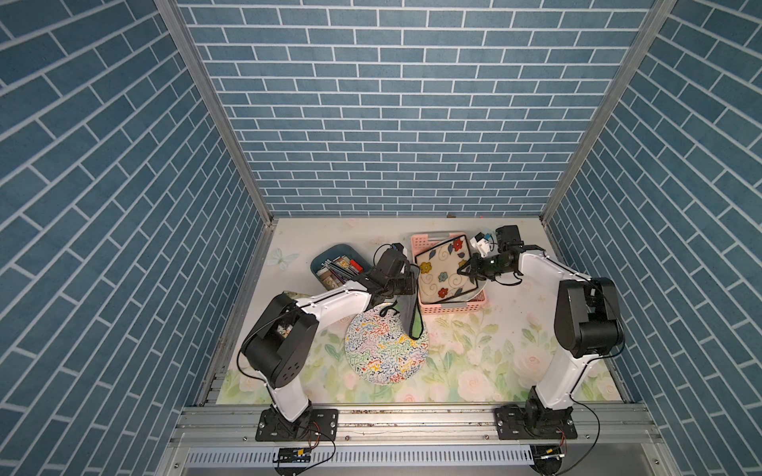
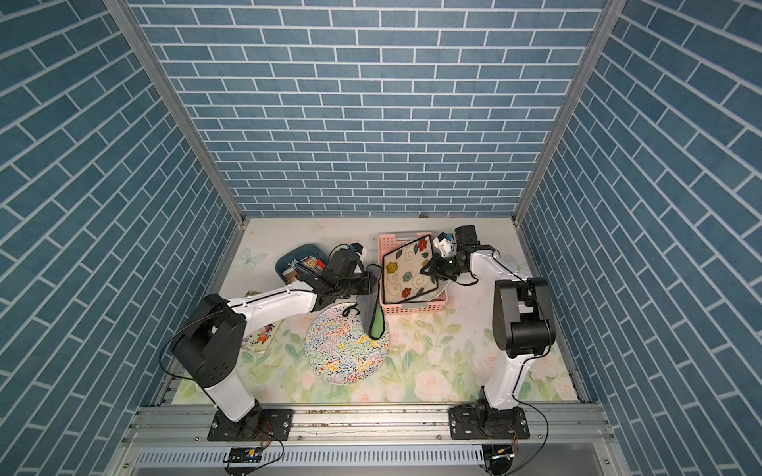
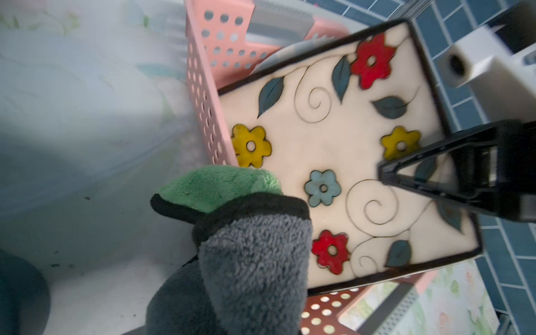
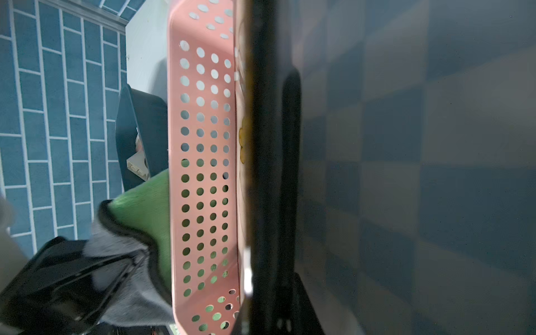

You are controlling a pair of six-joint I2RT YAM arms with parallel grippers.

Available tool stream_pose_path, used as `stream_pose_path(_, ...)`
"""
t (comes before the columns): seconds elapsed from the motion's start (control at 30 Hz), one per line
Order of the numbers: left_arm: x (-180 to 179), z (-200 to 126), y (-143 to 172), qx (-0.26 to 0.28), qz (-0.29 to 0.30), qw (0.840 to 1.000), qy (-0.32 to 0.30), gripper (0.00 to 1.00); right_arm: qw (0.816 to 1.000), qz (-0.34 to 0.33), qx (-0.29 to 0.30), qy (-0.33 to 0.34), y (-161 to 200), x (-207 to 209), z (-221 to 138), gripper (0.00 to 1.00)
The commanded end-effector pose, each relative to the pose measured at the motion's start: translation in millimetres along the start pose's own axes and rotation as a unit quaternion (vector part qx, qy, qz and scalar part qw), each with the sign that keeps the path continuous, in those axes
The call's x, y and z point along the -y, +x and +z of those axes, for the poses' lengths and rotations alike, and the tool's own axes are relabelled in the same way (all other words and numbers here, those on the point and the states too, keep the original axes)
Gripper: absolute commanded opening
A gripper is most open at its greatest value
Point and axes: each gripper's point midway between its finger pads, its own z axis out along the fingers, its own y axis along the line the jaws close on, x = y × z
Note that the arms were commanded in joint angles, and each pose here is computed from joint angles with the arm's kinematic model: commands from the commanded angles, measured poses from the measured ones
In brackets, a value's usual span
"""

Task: Wipe the wet plate dry
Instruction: Pick up the plate from the bin.

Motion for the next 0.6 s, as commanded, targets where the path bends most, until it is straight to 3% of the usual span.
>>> stream_pose_path(0.0,42,-52,-54,0.076,0.019,0.996,0.042,0.00,0.991,-0.061,0.110,-0.035,-41,-58,-50,0.00)
stream_pose_path(0.17,83,-118,-109,0.163,0.026,0.983,0.087,0.00,0.968,-0.092,0.215,-0.092,-59,-121,-117,0.00)
stream_pose_path(0.27,94,-131,-130,0.190,0.024,0.978,0.088,0.00,0.950,-0.075,0.259,-0.159,-49,-157,-146,0.00)
stream_pose_path(0.4,89,-104,-125,0.174,0.013,0.983,0.063,0.00,0.915,-0.059,0.310,-0.251,-29,-197,-181,0.00)
stream_pose_path(0.57,113,-61,-86,0.120,0.036,0.989,0.079,0.00,0.873,-0.040,0.361,-0.324,-20,-231,-219,0.00)
